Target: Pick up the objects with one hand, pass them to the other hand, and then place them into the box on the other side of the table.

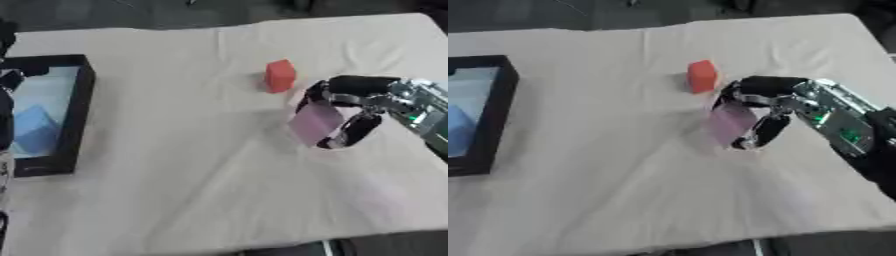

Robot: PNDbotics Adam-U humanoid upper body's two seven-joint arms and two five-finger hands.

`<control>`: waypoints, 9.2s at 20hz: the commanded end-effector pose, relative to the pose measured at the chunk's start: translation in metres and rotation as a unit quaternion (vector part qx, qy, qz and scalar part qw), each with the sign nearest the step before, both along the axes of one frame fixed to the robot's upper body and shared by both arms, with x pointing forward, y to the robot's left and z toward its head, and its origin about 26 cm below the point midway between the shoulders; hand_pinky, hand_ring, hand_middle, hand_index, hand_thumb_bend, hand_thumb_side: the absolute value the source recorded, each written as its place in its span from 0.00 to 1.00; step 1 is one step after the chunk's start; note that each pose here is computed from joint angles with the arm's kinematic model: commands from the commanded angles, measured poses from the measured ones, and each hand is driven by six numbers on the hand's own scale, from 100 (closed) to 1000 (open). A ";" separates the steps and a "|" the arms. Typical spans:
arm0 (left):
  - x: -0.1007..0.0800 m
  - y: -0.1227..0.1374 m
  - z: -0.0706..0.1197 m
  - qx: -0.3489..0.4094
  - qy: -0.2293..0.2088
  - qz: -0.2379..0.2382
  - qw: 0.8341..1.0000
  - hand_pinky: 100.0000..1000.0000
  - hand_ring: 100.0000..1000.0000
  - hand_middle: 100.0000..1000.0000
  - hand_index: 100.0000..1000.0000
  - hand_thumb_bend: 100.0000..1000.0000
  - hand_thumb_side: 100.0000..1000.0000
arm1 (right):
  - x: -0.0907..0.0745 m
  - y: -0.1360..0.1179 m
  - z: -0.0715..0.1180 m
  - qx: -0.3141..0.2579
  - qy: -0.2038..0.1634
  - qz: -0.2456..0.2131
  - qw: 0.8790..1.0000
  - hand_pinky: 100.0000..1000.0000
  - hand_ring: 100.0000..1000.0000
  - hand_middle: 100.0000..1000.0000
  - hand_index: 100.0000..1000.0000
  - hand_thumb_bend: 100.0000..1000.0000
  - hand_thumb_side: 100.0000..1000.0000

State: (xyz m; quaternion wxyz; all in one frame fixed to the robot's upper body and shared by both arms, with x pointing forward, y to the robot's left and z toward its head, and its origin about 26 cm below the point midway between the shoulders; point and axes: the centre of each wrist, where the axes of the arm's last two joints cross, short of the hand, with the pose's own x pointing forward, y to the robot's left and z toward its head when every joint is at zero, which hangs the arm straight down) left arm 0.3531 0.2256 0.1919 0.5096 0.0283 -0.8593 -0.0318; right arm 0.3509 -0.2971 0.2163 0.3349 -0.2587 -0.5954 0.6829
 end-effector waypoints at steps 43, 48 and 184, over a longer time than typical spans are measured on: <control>0.003 -0.067 0.049 0.303 0.048 -0.070 0.949 0.67 1.00 0.82 0.79 0.27 0.70 | -0.003 0.102 0.002 0.194 -0.251 0.115 0.941 0.70 0.59 0.47 0.61 0.08 0.00; 0.002 -0.085 0.060 0.357 0.047 -0.079 0.929 0.70 1.00 0.83 0.79 0.29 0.68 | 0.000 0.110 -0.004 0.197 -0.278 0.111 0.934 0.71 0.60 0.48 0.62 0.10 0.00; 0.031 -0.148 0.044 0.435 0.252 -0.118 0.856 0.55 0.90 0.43 0.33 0.00 0.10 | -0.011 0.159 -0.015 0.081 -0.400 0.070 0.910 0.77 0.83 0.78 0.90 0.60 0.18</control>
